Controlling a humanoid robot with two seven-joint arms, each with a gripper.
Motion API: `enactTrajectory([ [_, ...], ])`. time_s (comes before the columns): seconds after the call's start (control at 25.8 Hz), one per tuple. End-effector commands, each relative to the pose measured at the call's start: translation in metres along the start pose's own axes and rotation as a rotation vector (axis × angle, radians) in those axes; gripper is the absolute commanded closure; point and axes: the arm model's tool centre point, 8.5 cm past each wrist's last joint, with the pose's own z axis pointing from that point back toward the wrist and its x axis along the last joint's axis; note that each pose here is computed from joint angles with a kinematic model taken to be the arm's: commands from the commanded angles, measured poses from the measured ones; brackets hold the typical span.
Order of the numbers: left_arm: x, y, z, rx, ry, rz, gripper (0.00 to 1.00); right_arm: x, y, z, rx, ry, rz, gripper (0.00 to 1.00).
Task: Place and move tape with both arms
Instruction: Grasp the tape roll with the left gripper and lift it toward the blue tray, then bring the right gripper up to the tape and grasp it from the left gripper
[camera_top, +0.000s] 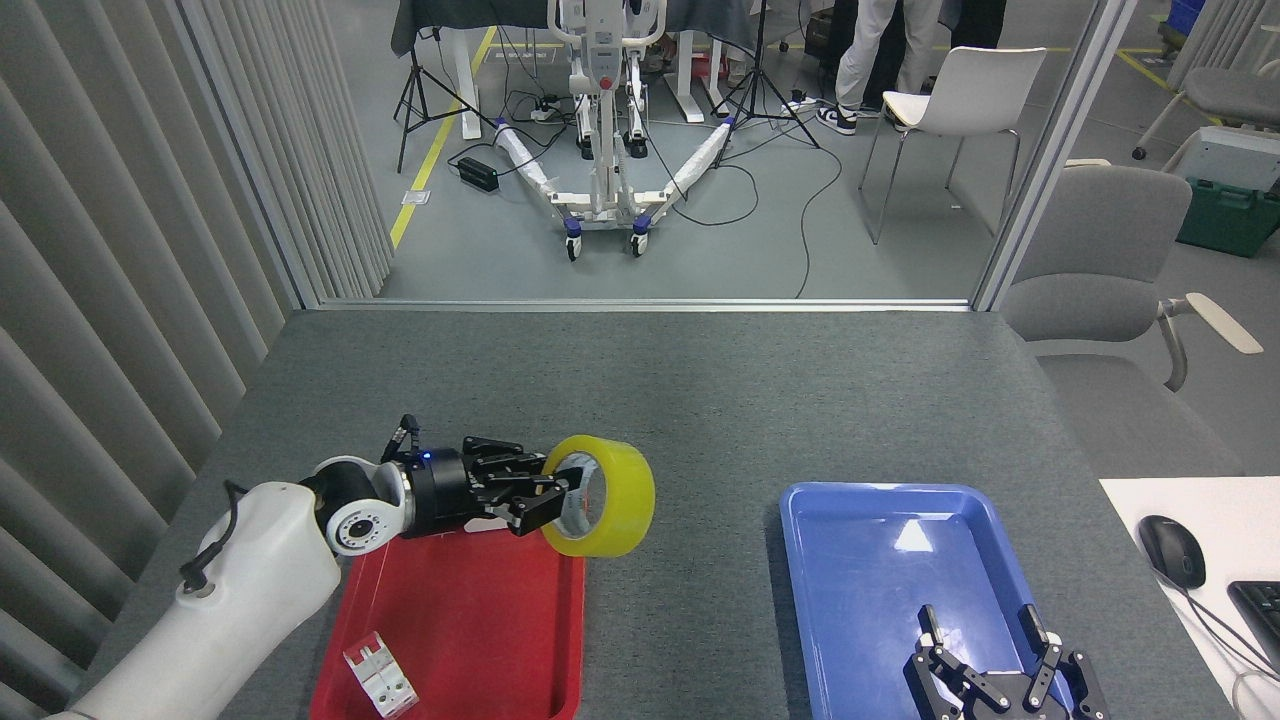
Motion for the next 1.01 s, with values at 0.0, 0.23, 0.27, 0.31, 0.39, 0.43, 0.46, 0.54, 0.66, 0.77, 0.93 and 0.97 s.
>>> enactTrajectory([
  [0.0,0.027,0.013,-0.026,0.017,-0.159,-0.084,1.0,0.0,0.001,0.001,0.001,0.003,-0.002,0.0],
  [0.23,0.059,0.002,-0.056,-0.092,-0.264,-0.156,1.0,0.001,0.0,0.0,0.002,0.003,-0.003,0.0],
  [0.27,0.062,0.003,-0.06,-0.095,-0.272,-0.16,1.0,0.0,0.0,0.0,0.0,0.001,-0.002,0.0],
  [0.31,0.064,0.002,-0.062,-0.097,-0.274,-0.163,1.0,0.0,0.0,0.0,0.0,0.001,-0.002,0.0],
  [0.39,0.065,0.002,-0.067,-0.098,-0.276,-0.157,1.0,0.001,0.0,0.0,0.002,0.0,-0.003,0.0],
  [0.43,0.067,0.001,-0.07,-0.097,-0.279,-0.153,1.0,0.0,0.001,0.001,0.002,0.0,-0.001,0.0],
  [0.46,0.068,0.001,-0.073,-0.1,-0.281,-0.149,1.0,0.001,0.001,0.001,0.004,-0.003,-0.003,0.0],
  [0.54,0.069,0.0,-0.075,-0.099,-0.282,-0.144,1.0,0.002,0.001,0.001,0.003,-0.008,-0.004,0.0],
  [0.66,0.07,0.002,-0.075,-0.082,-0.287,-0.137,1.0,0.003,-0.008,0.001,-0.022,-0.027,0.003,0.0],
  [0.77,0.071,0.006,-0.075,-0.057,-0.293,-0.125,1.0,0.006,-0.005,0.006,-0.004,-0.07,0.029,0.0],
  [0.93,0.079,0.0,-0.072,0.043,-0.318,-0.042,1.0,0.036,-0.01,0.008,-0.025,-0.183,0.016,0.0],
  [0.97,0.08,-0.001,-0.071,0.058,-0.318,-0.031,1.0,0.038,-0.013,0.009,-0.05,-0.228,0.015,0.0],
])
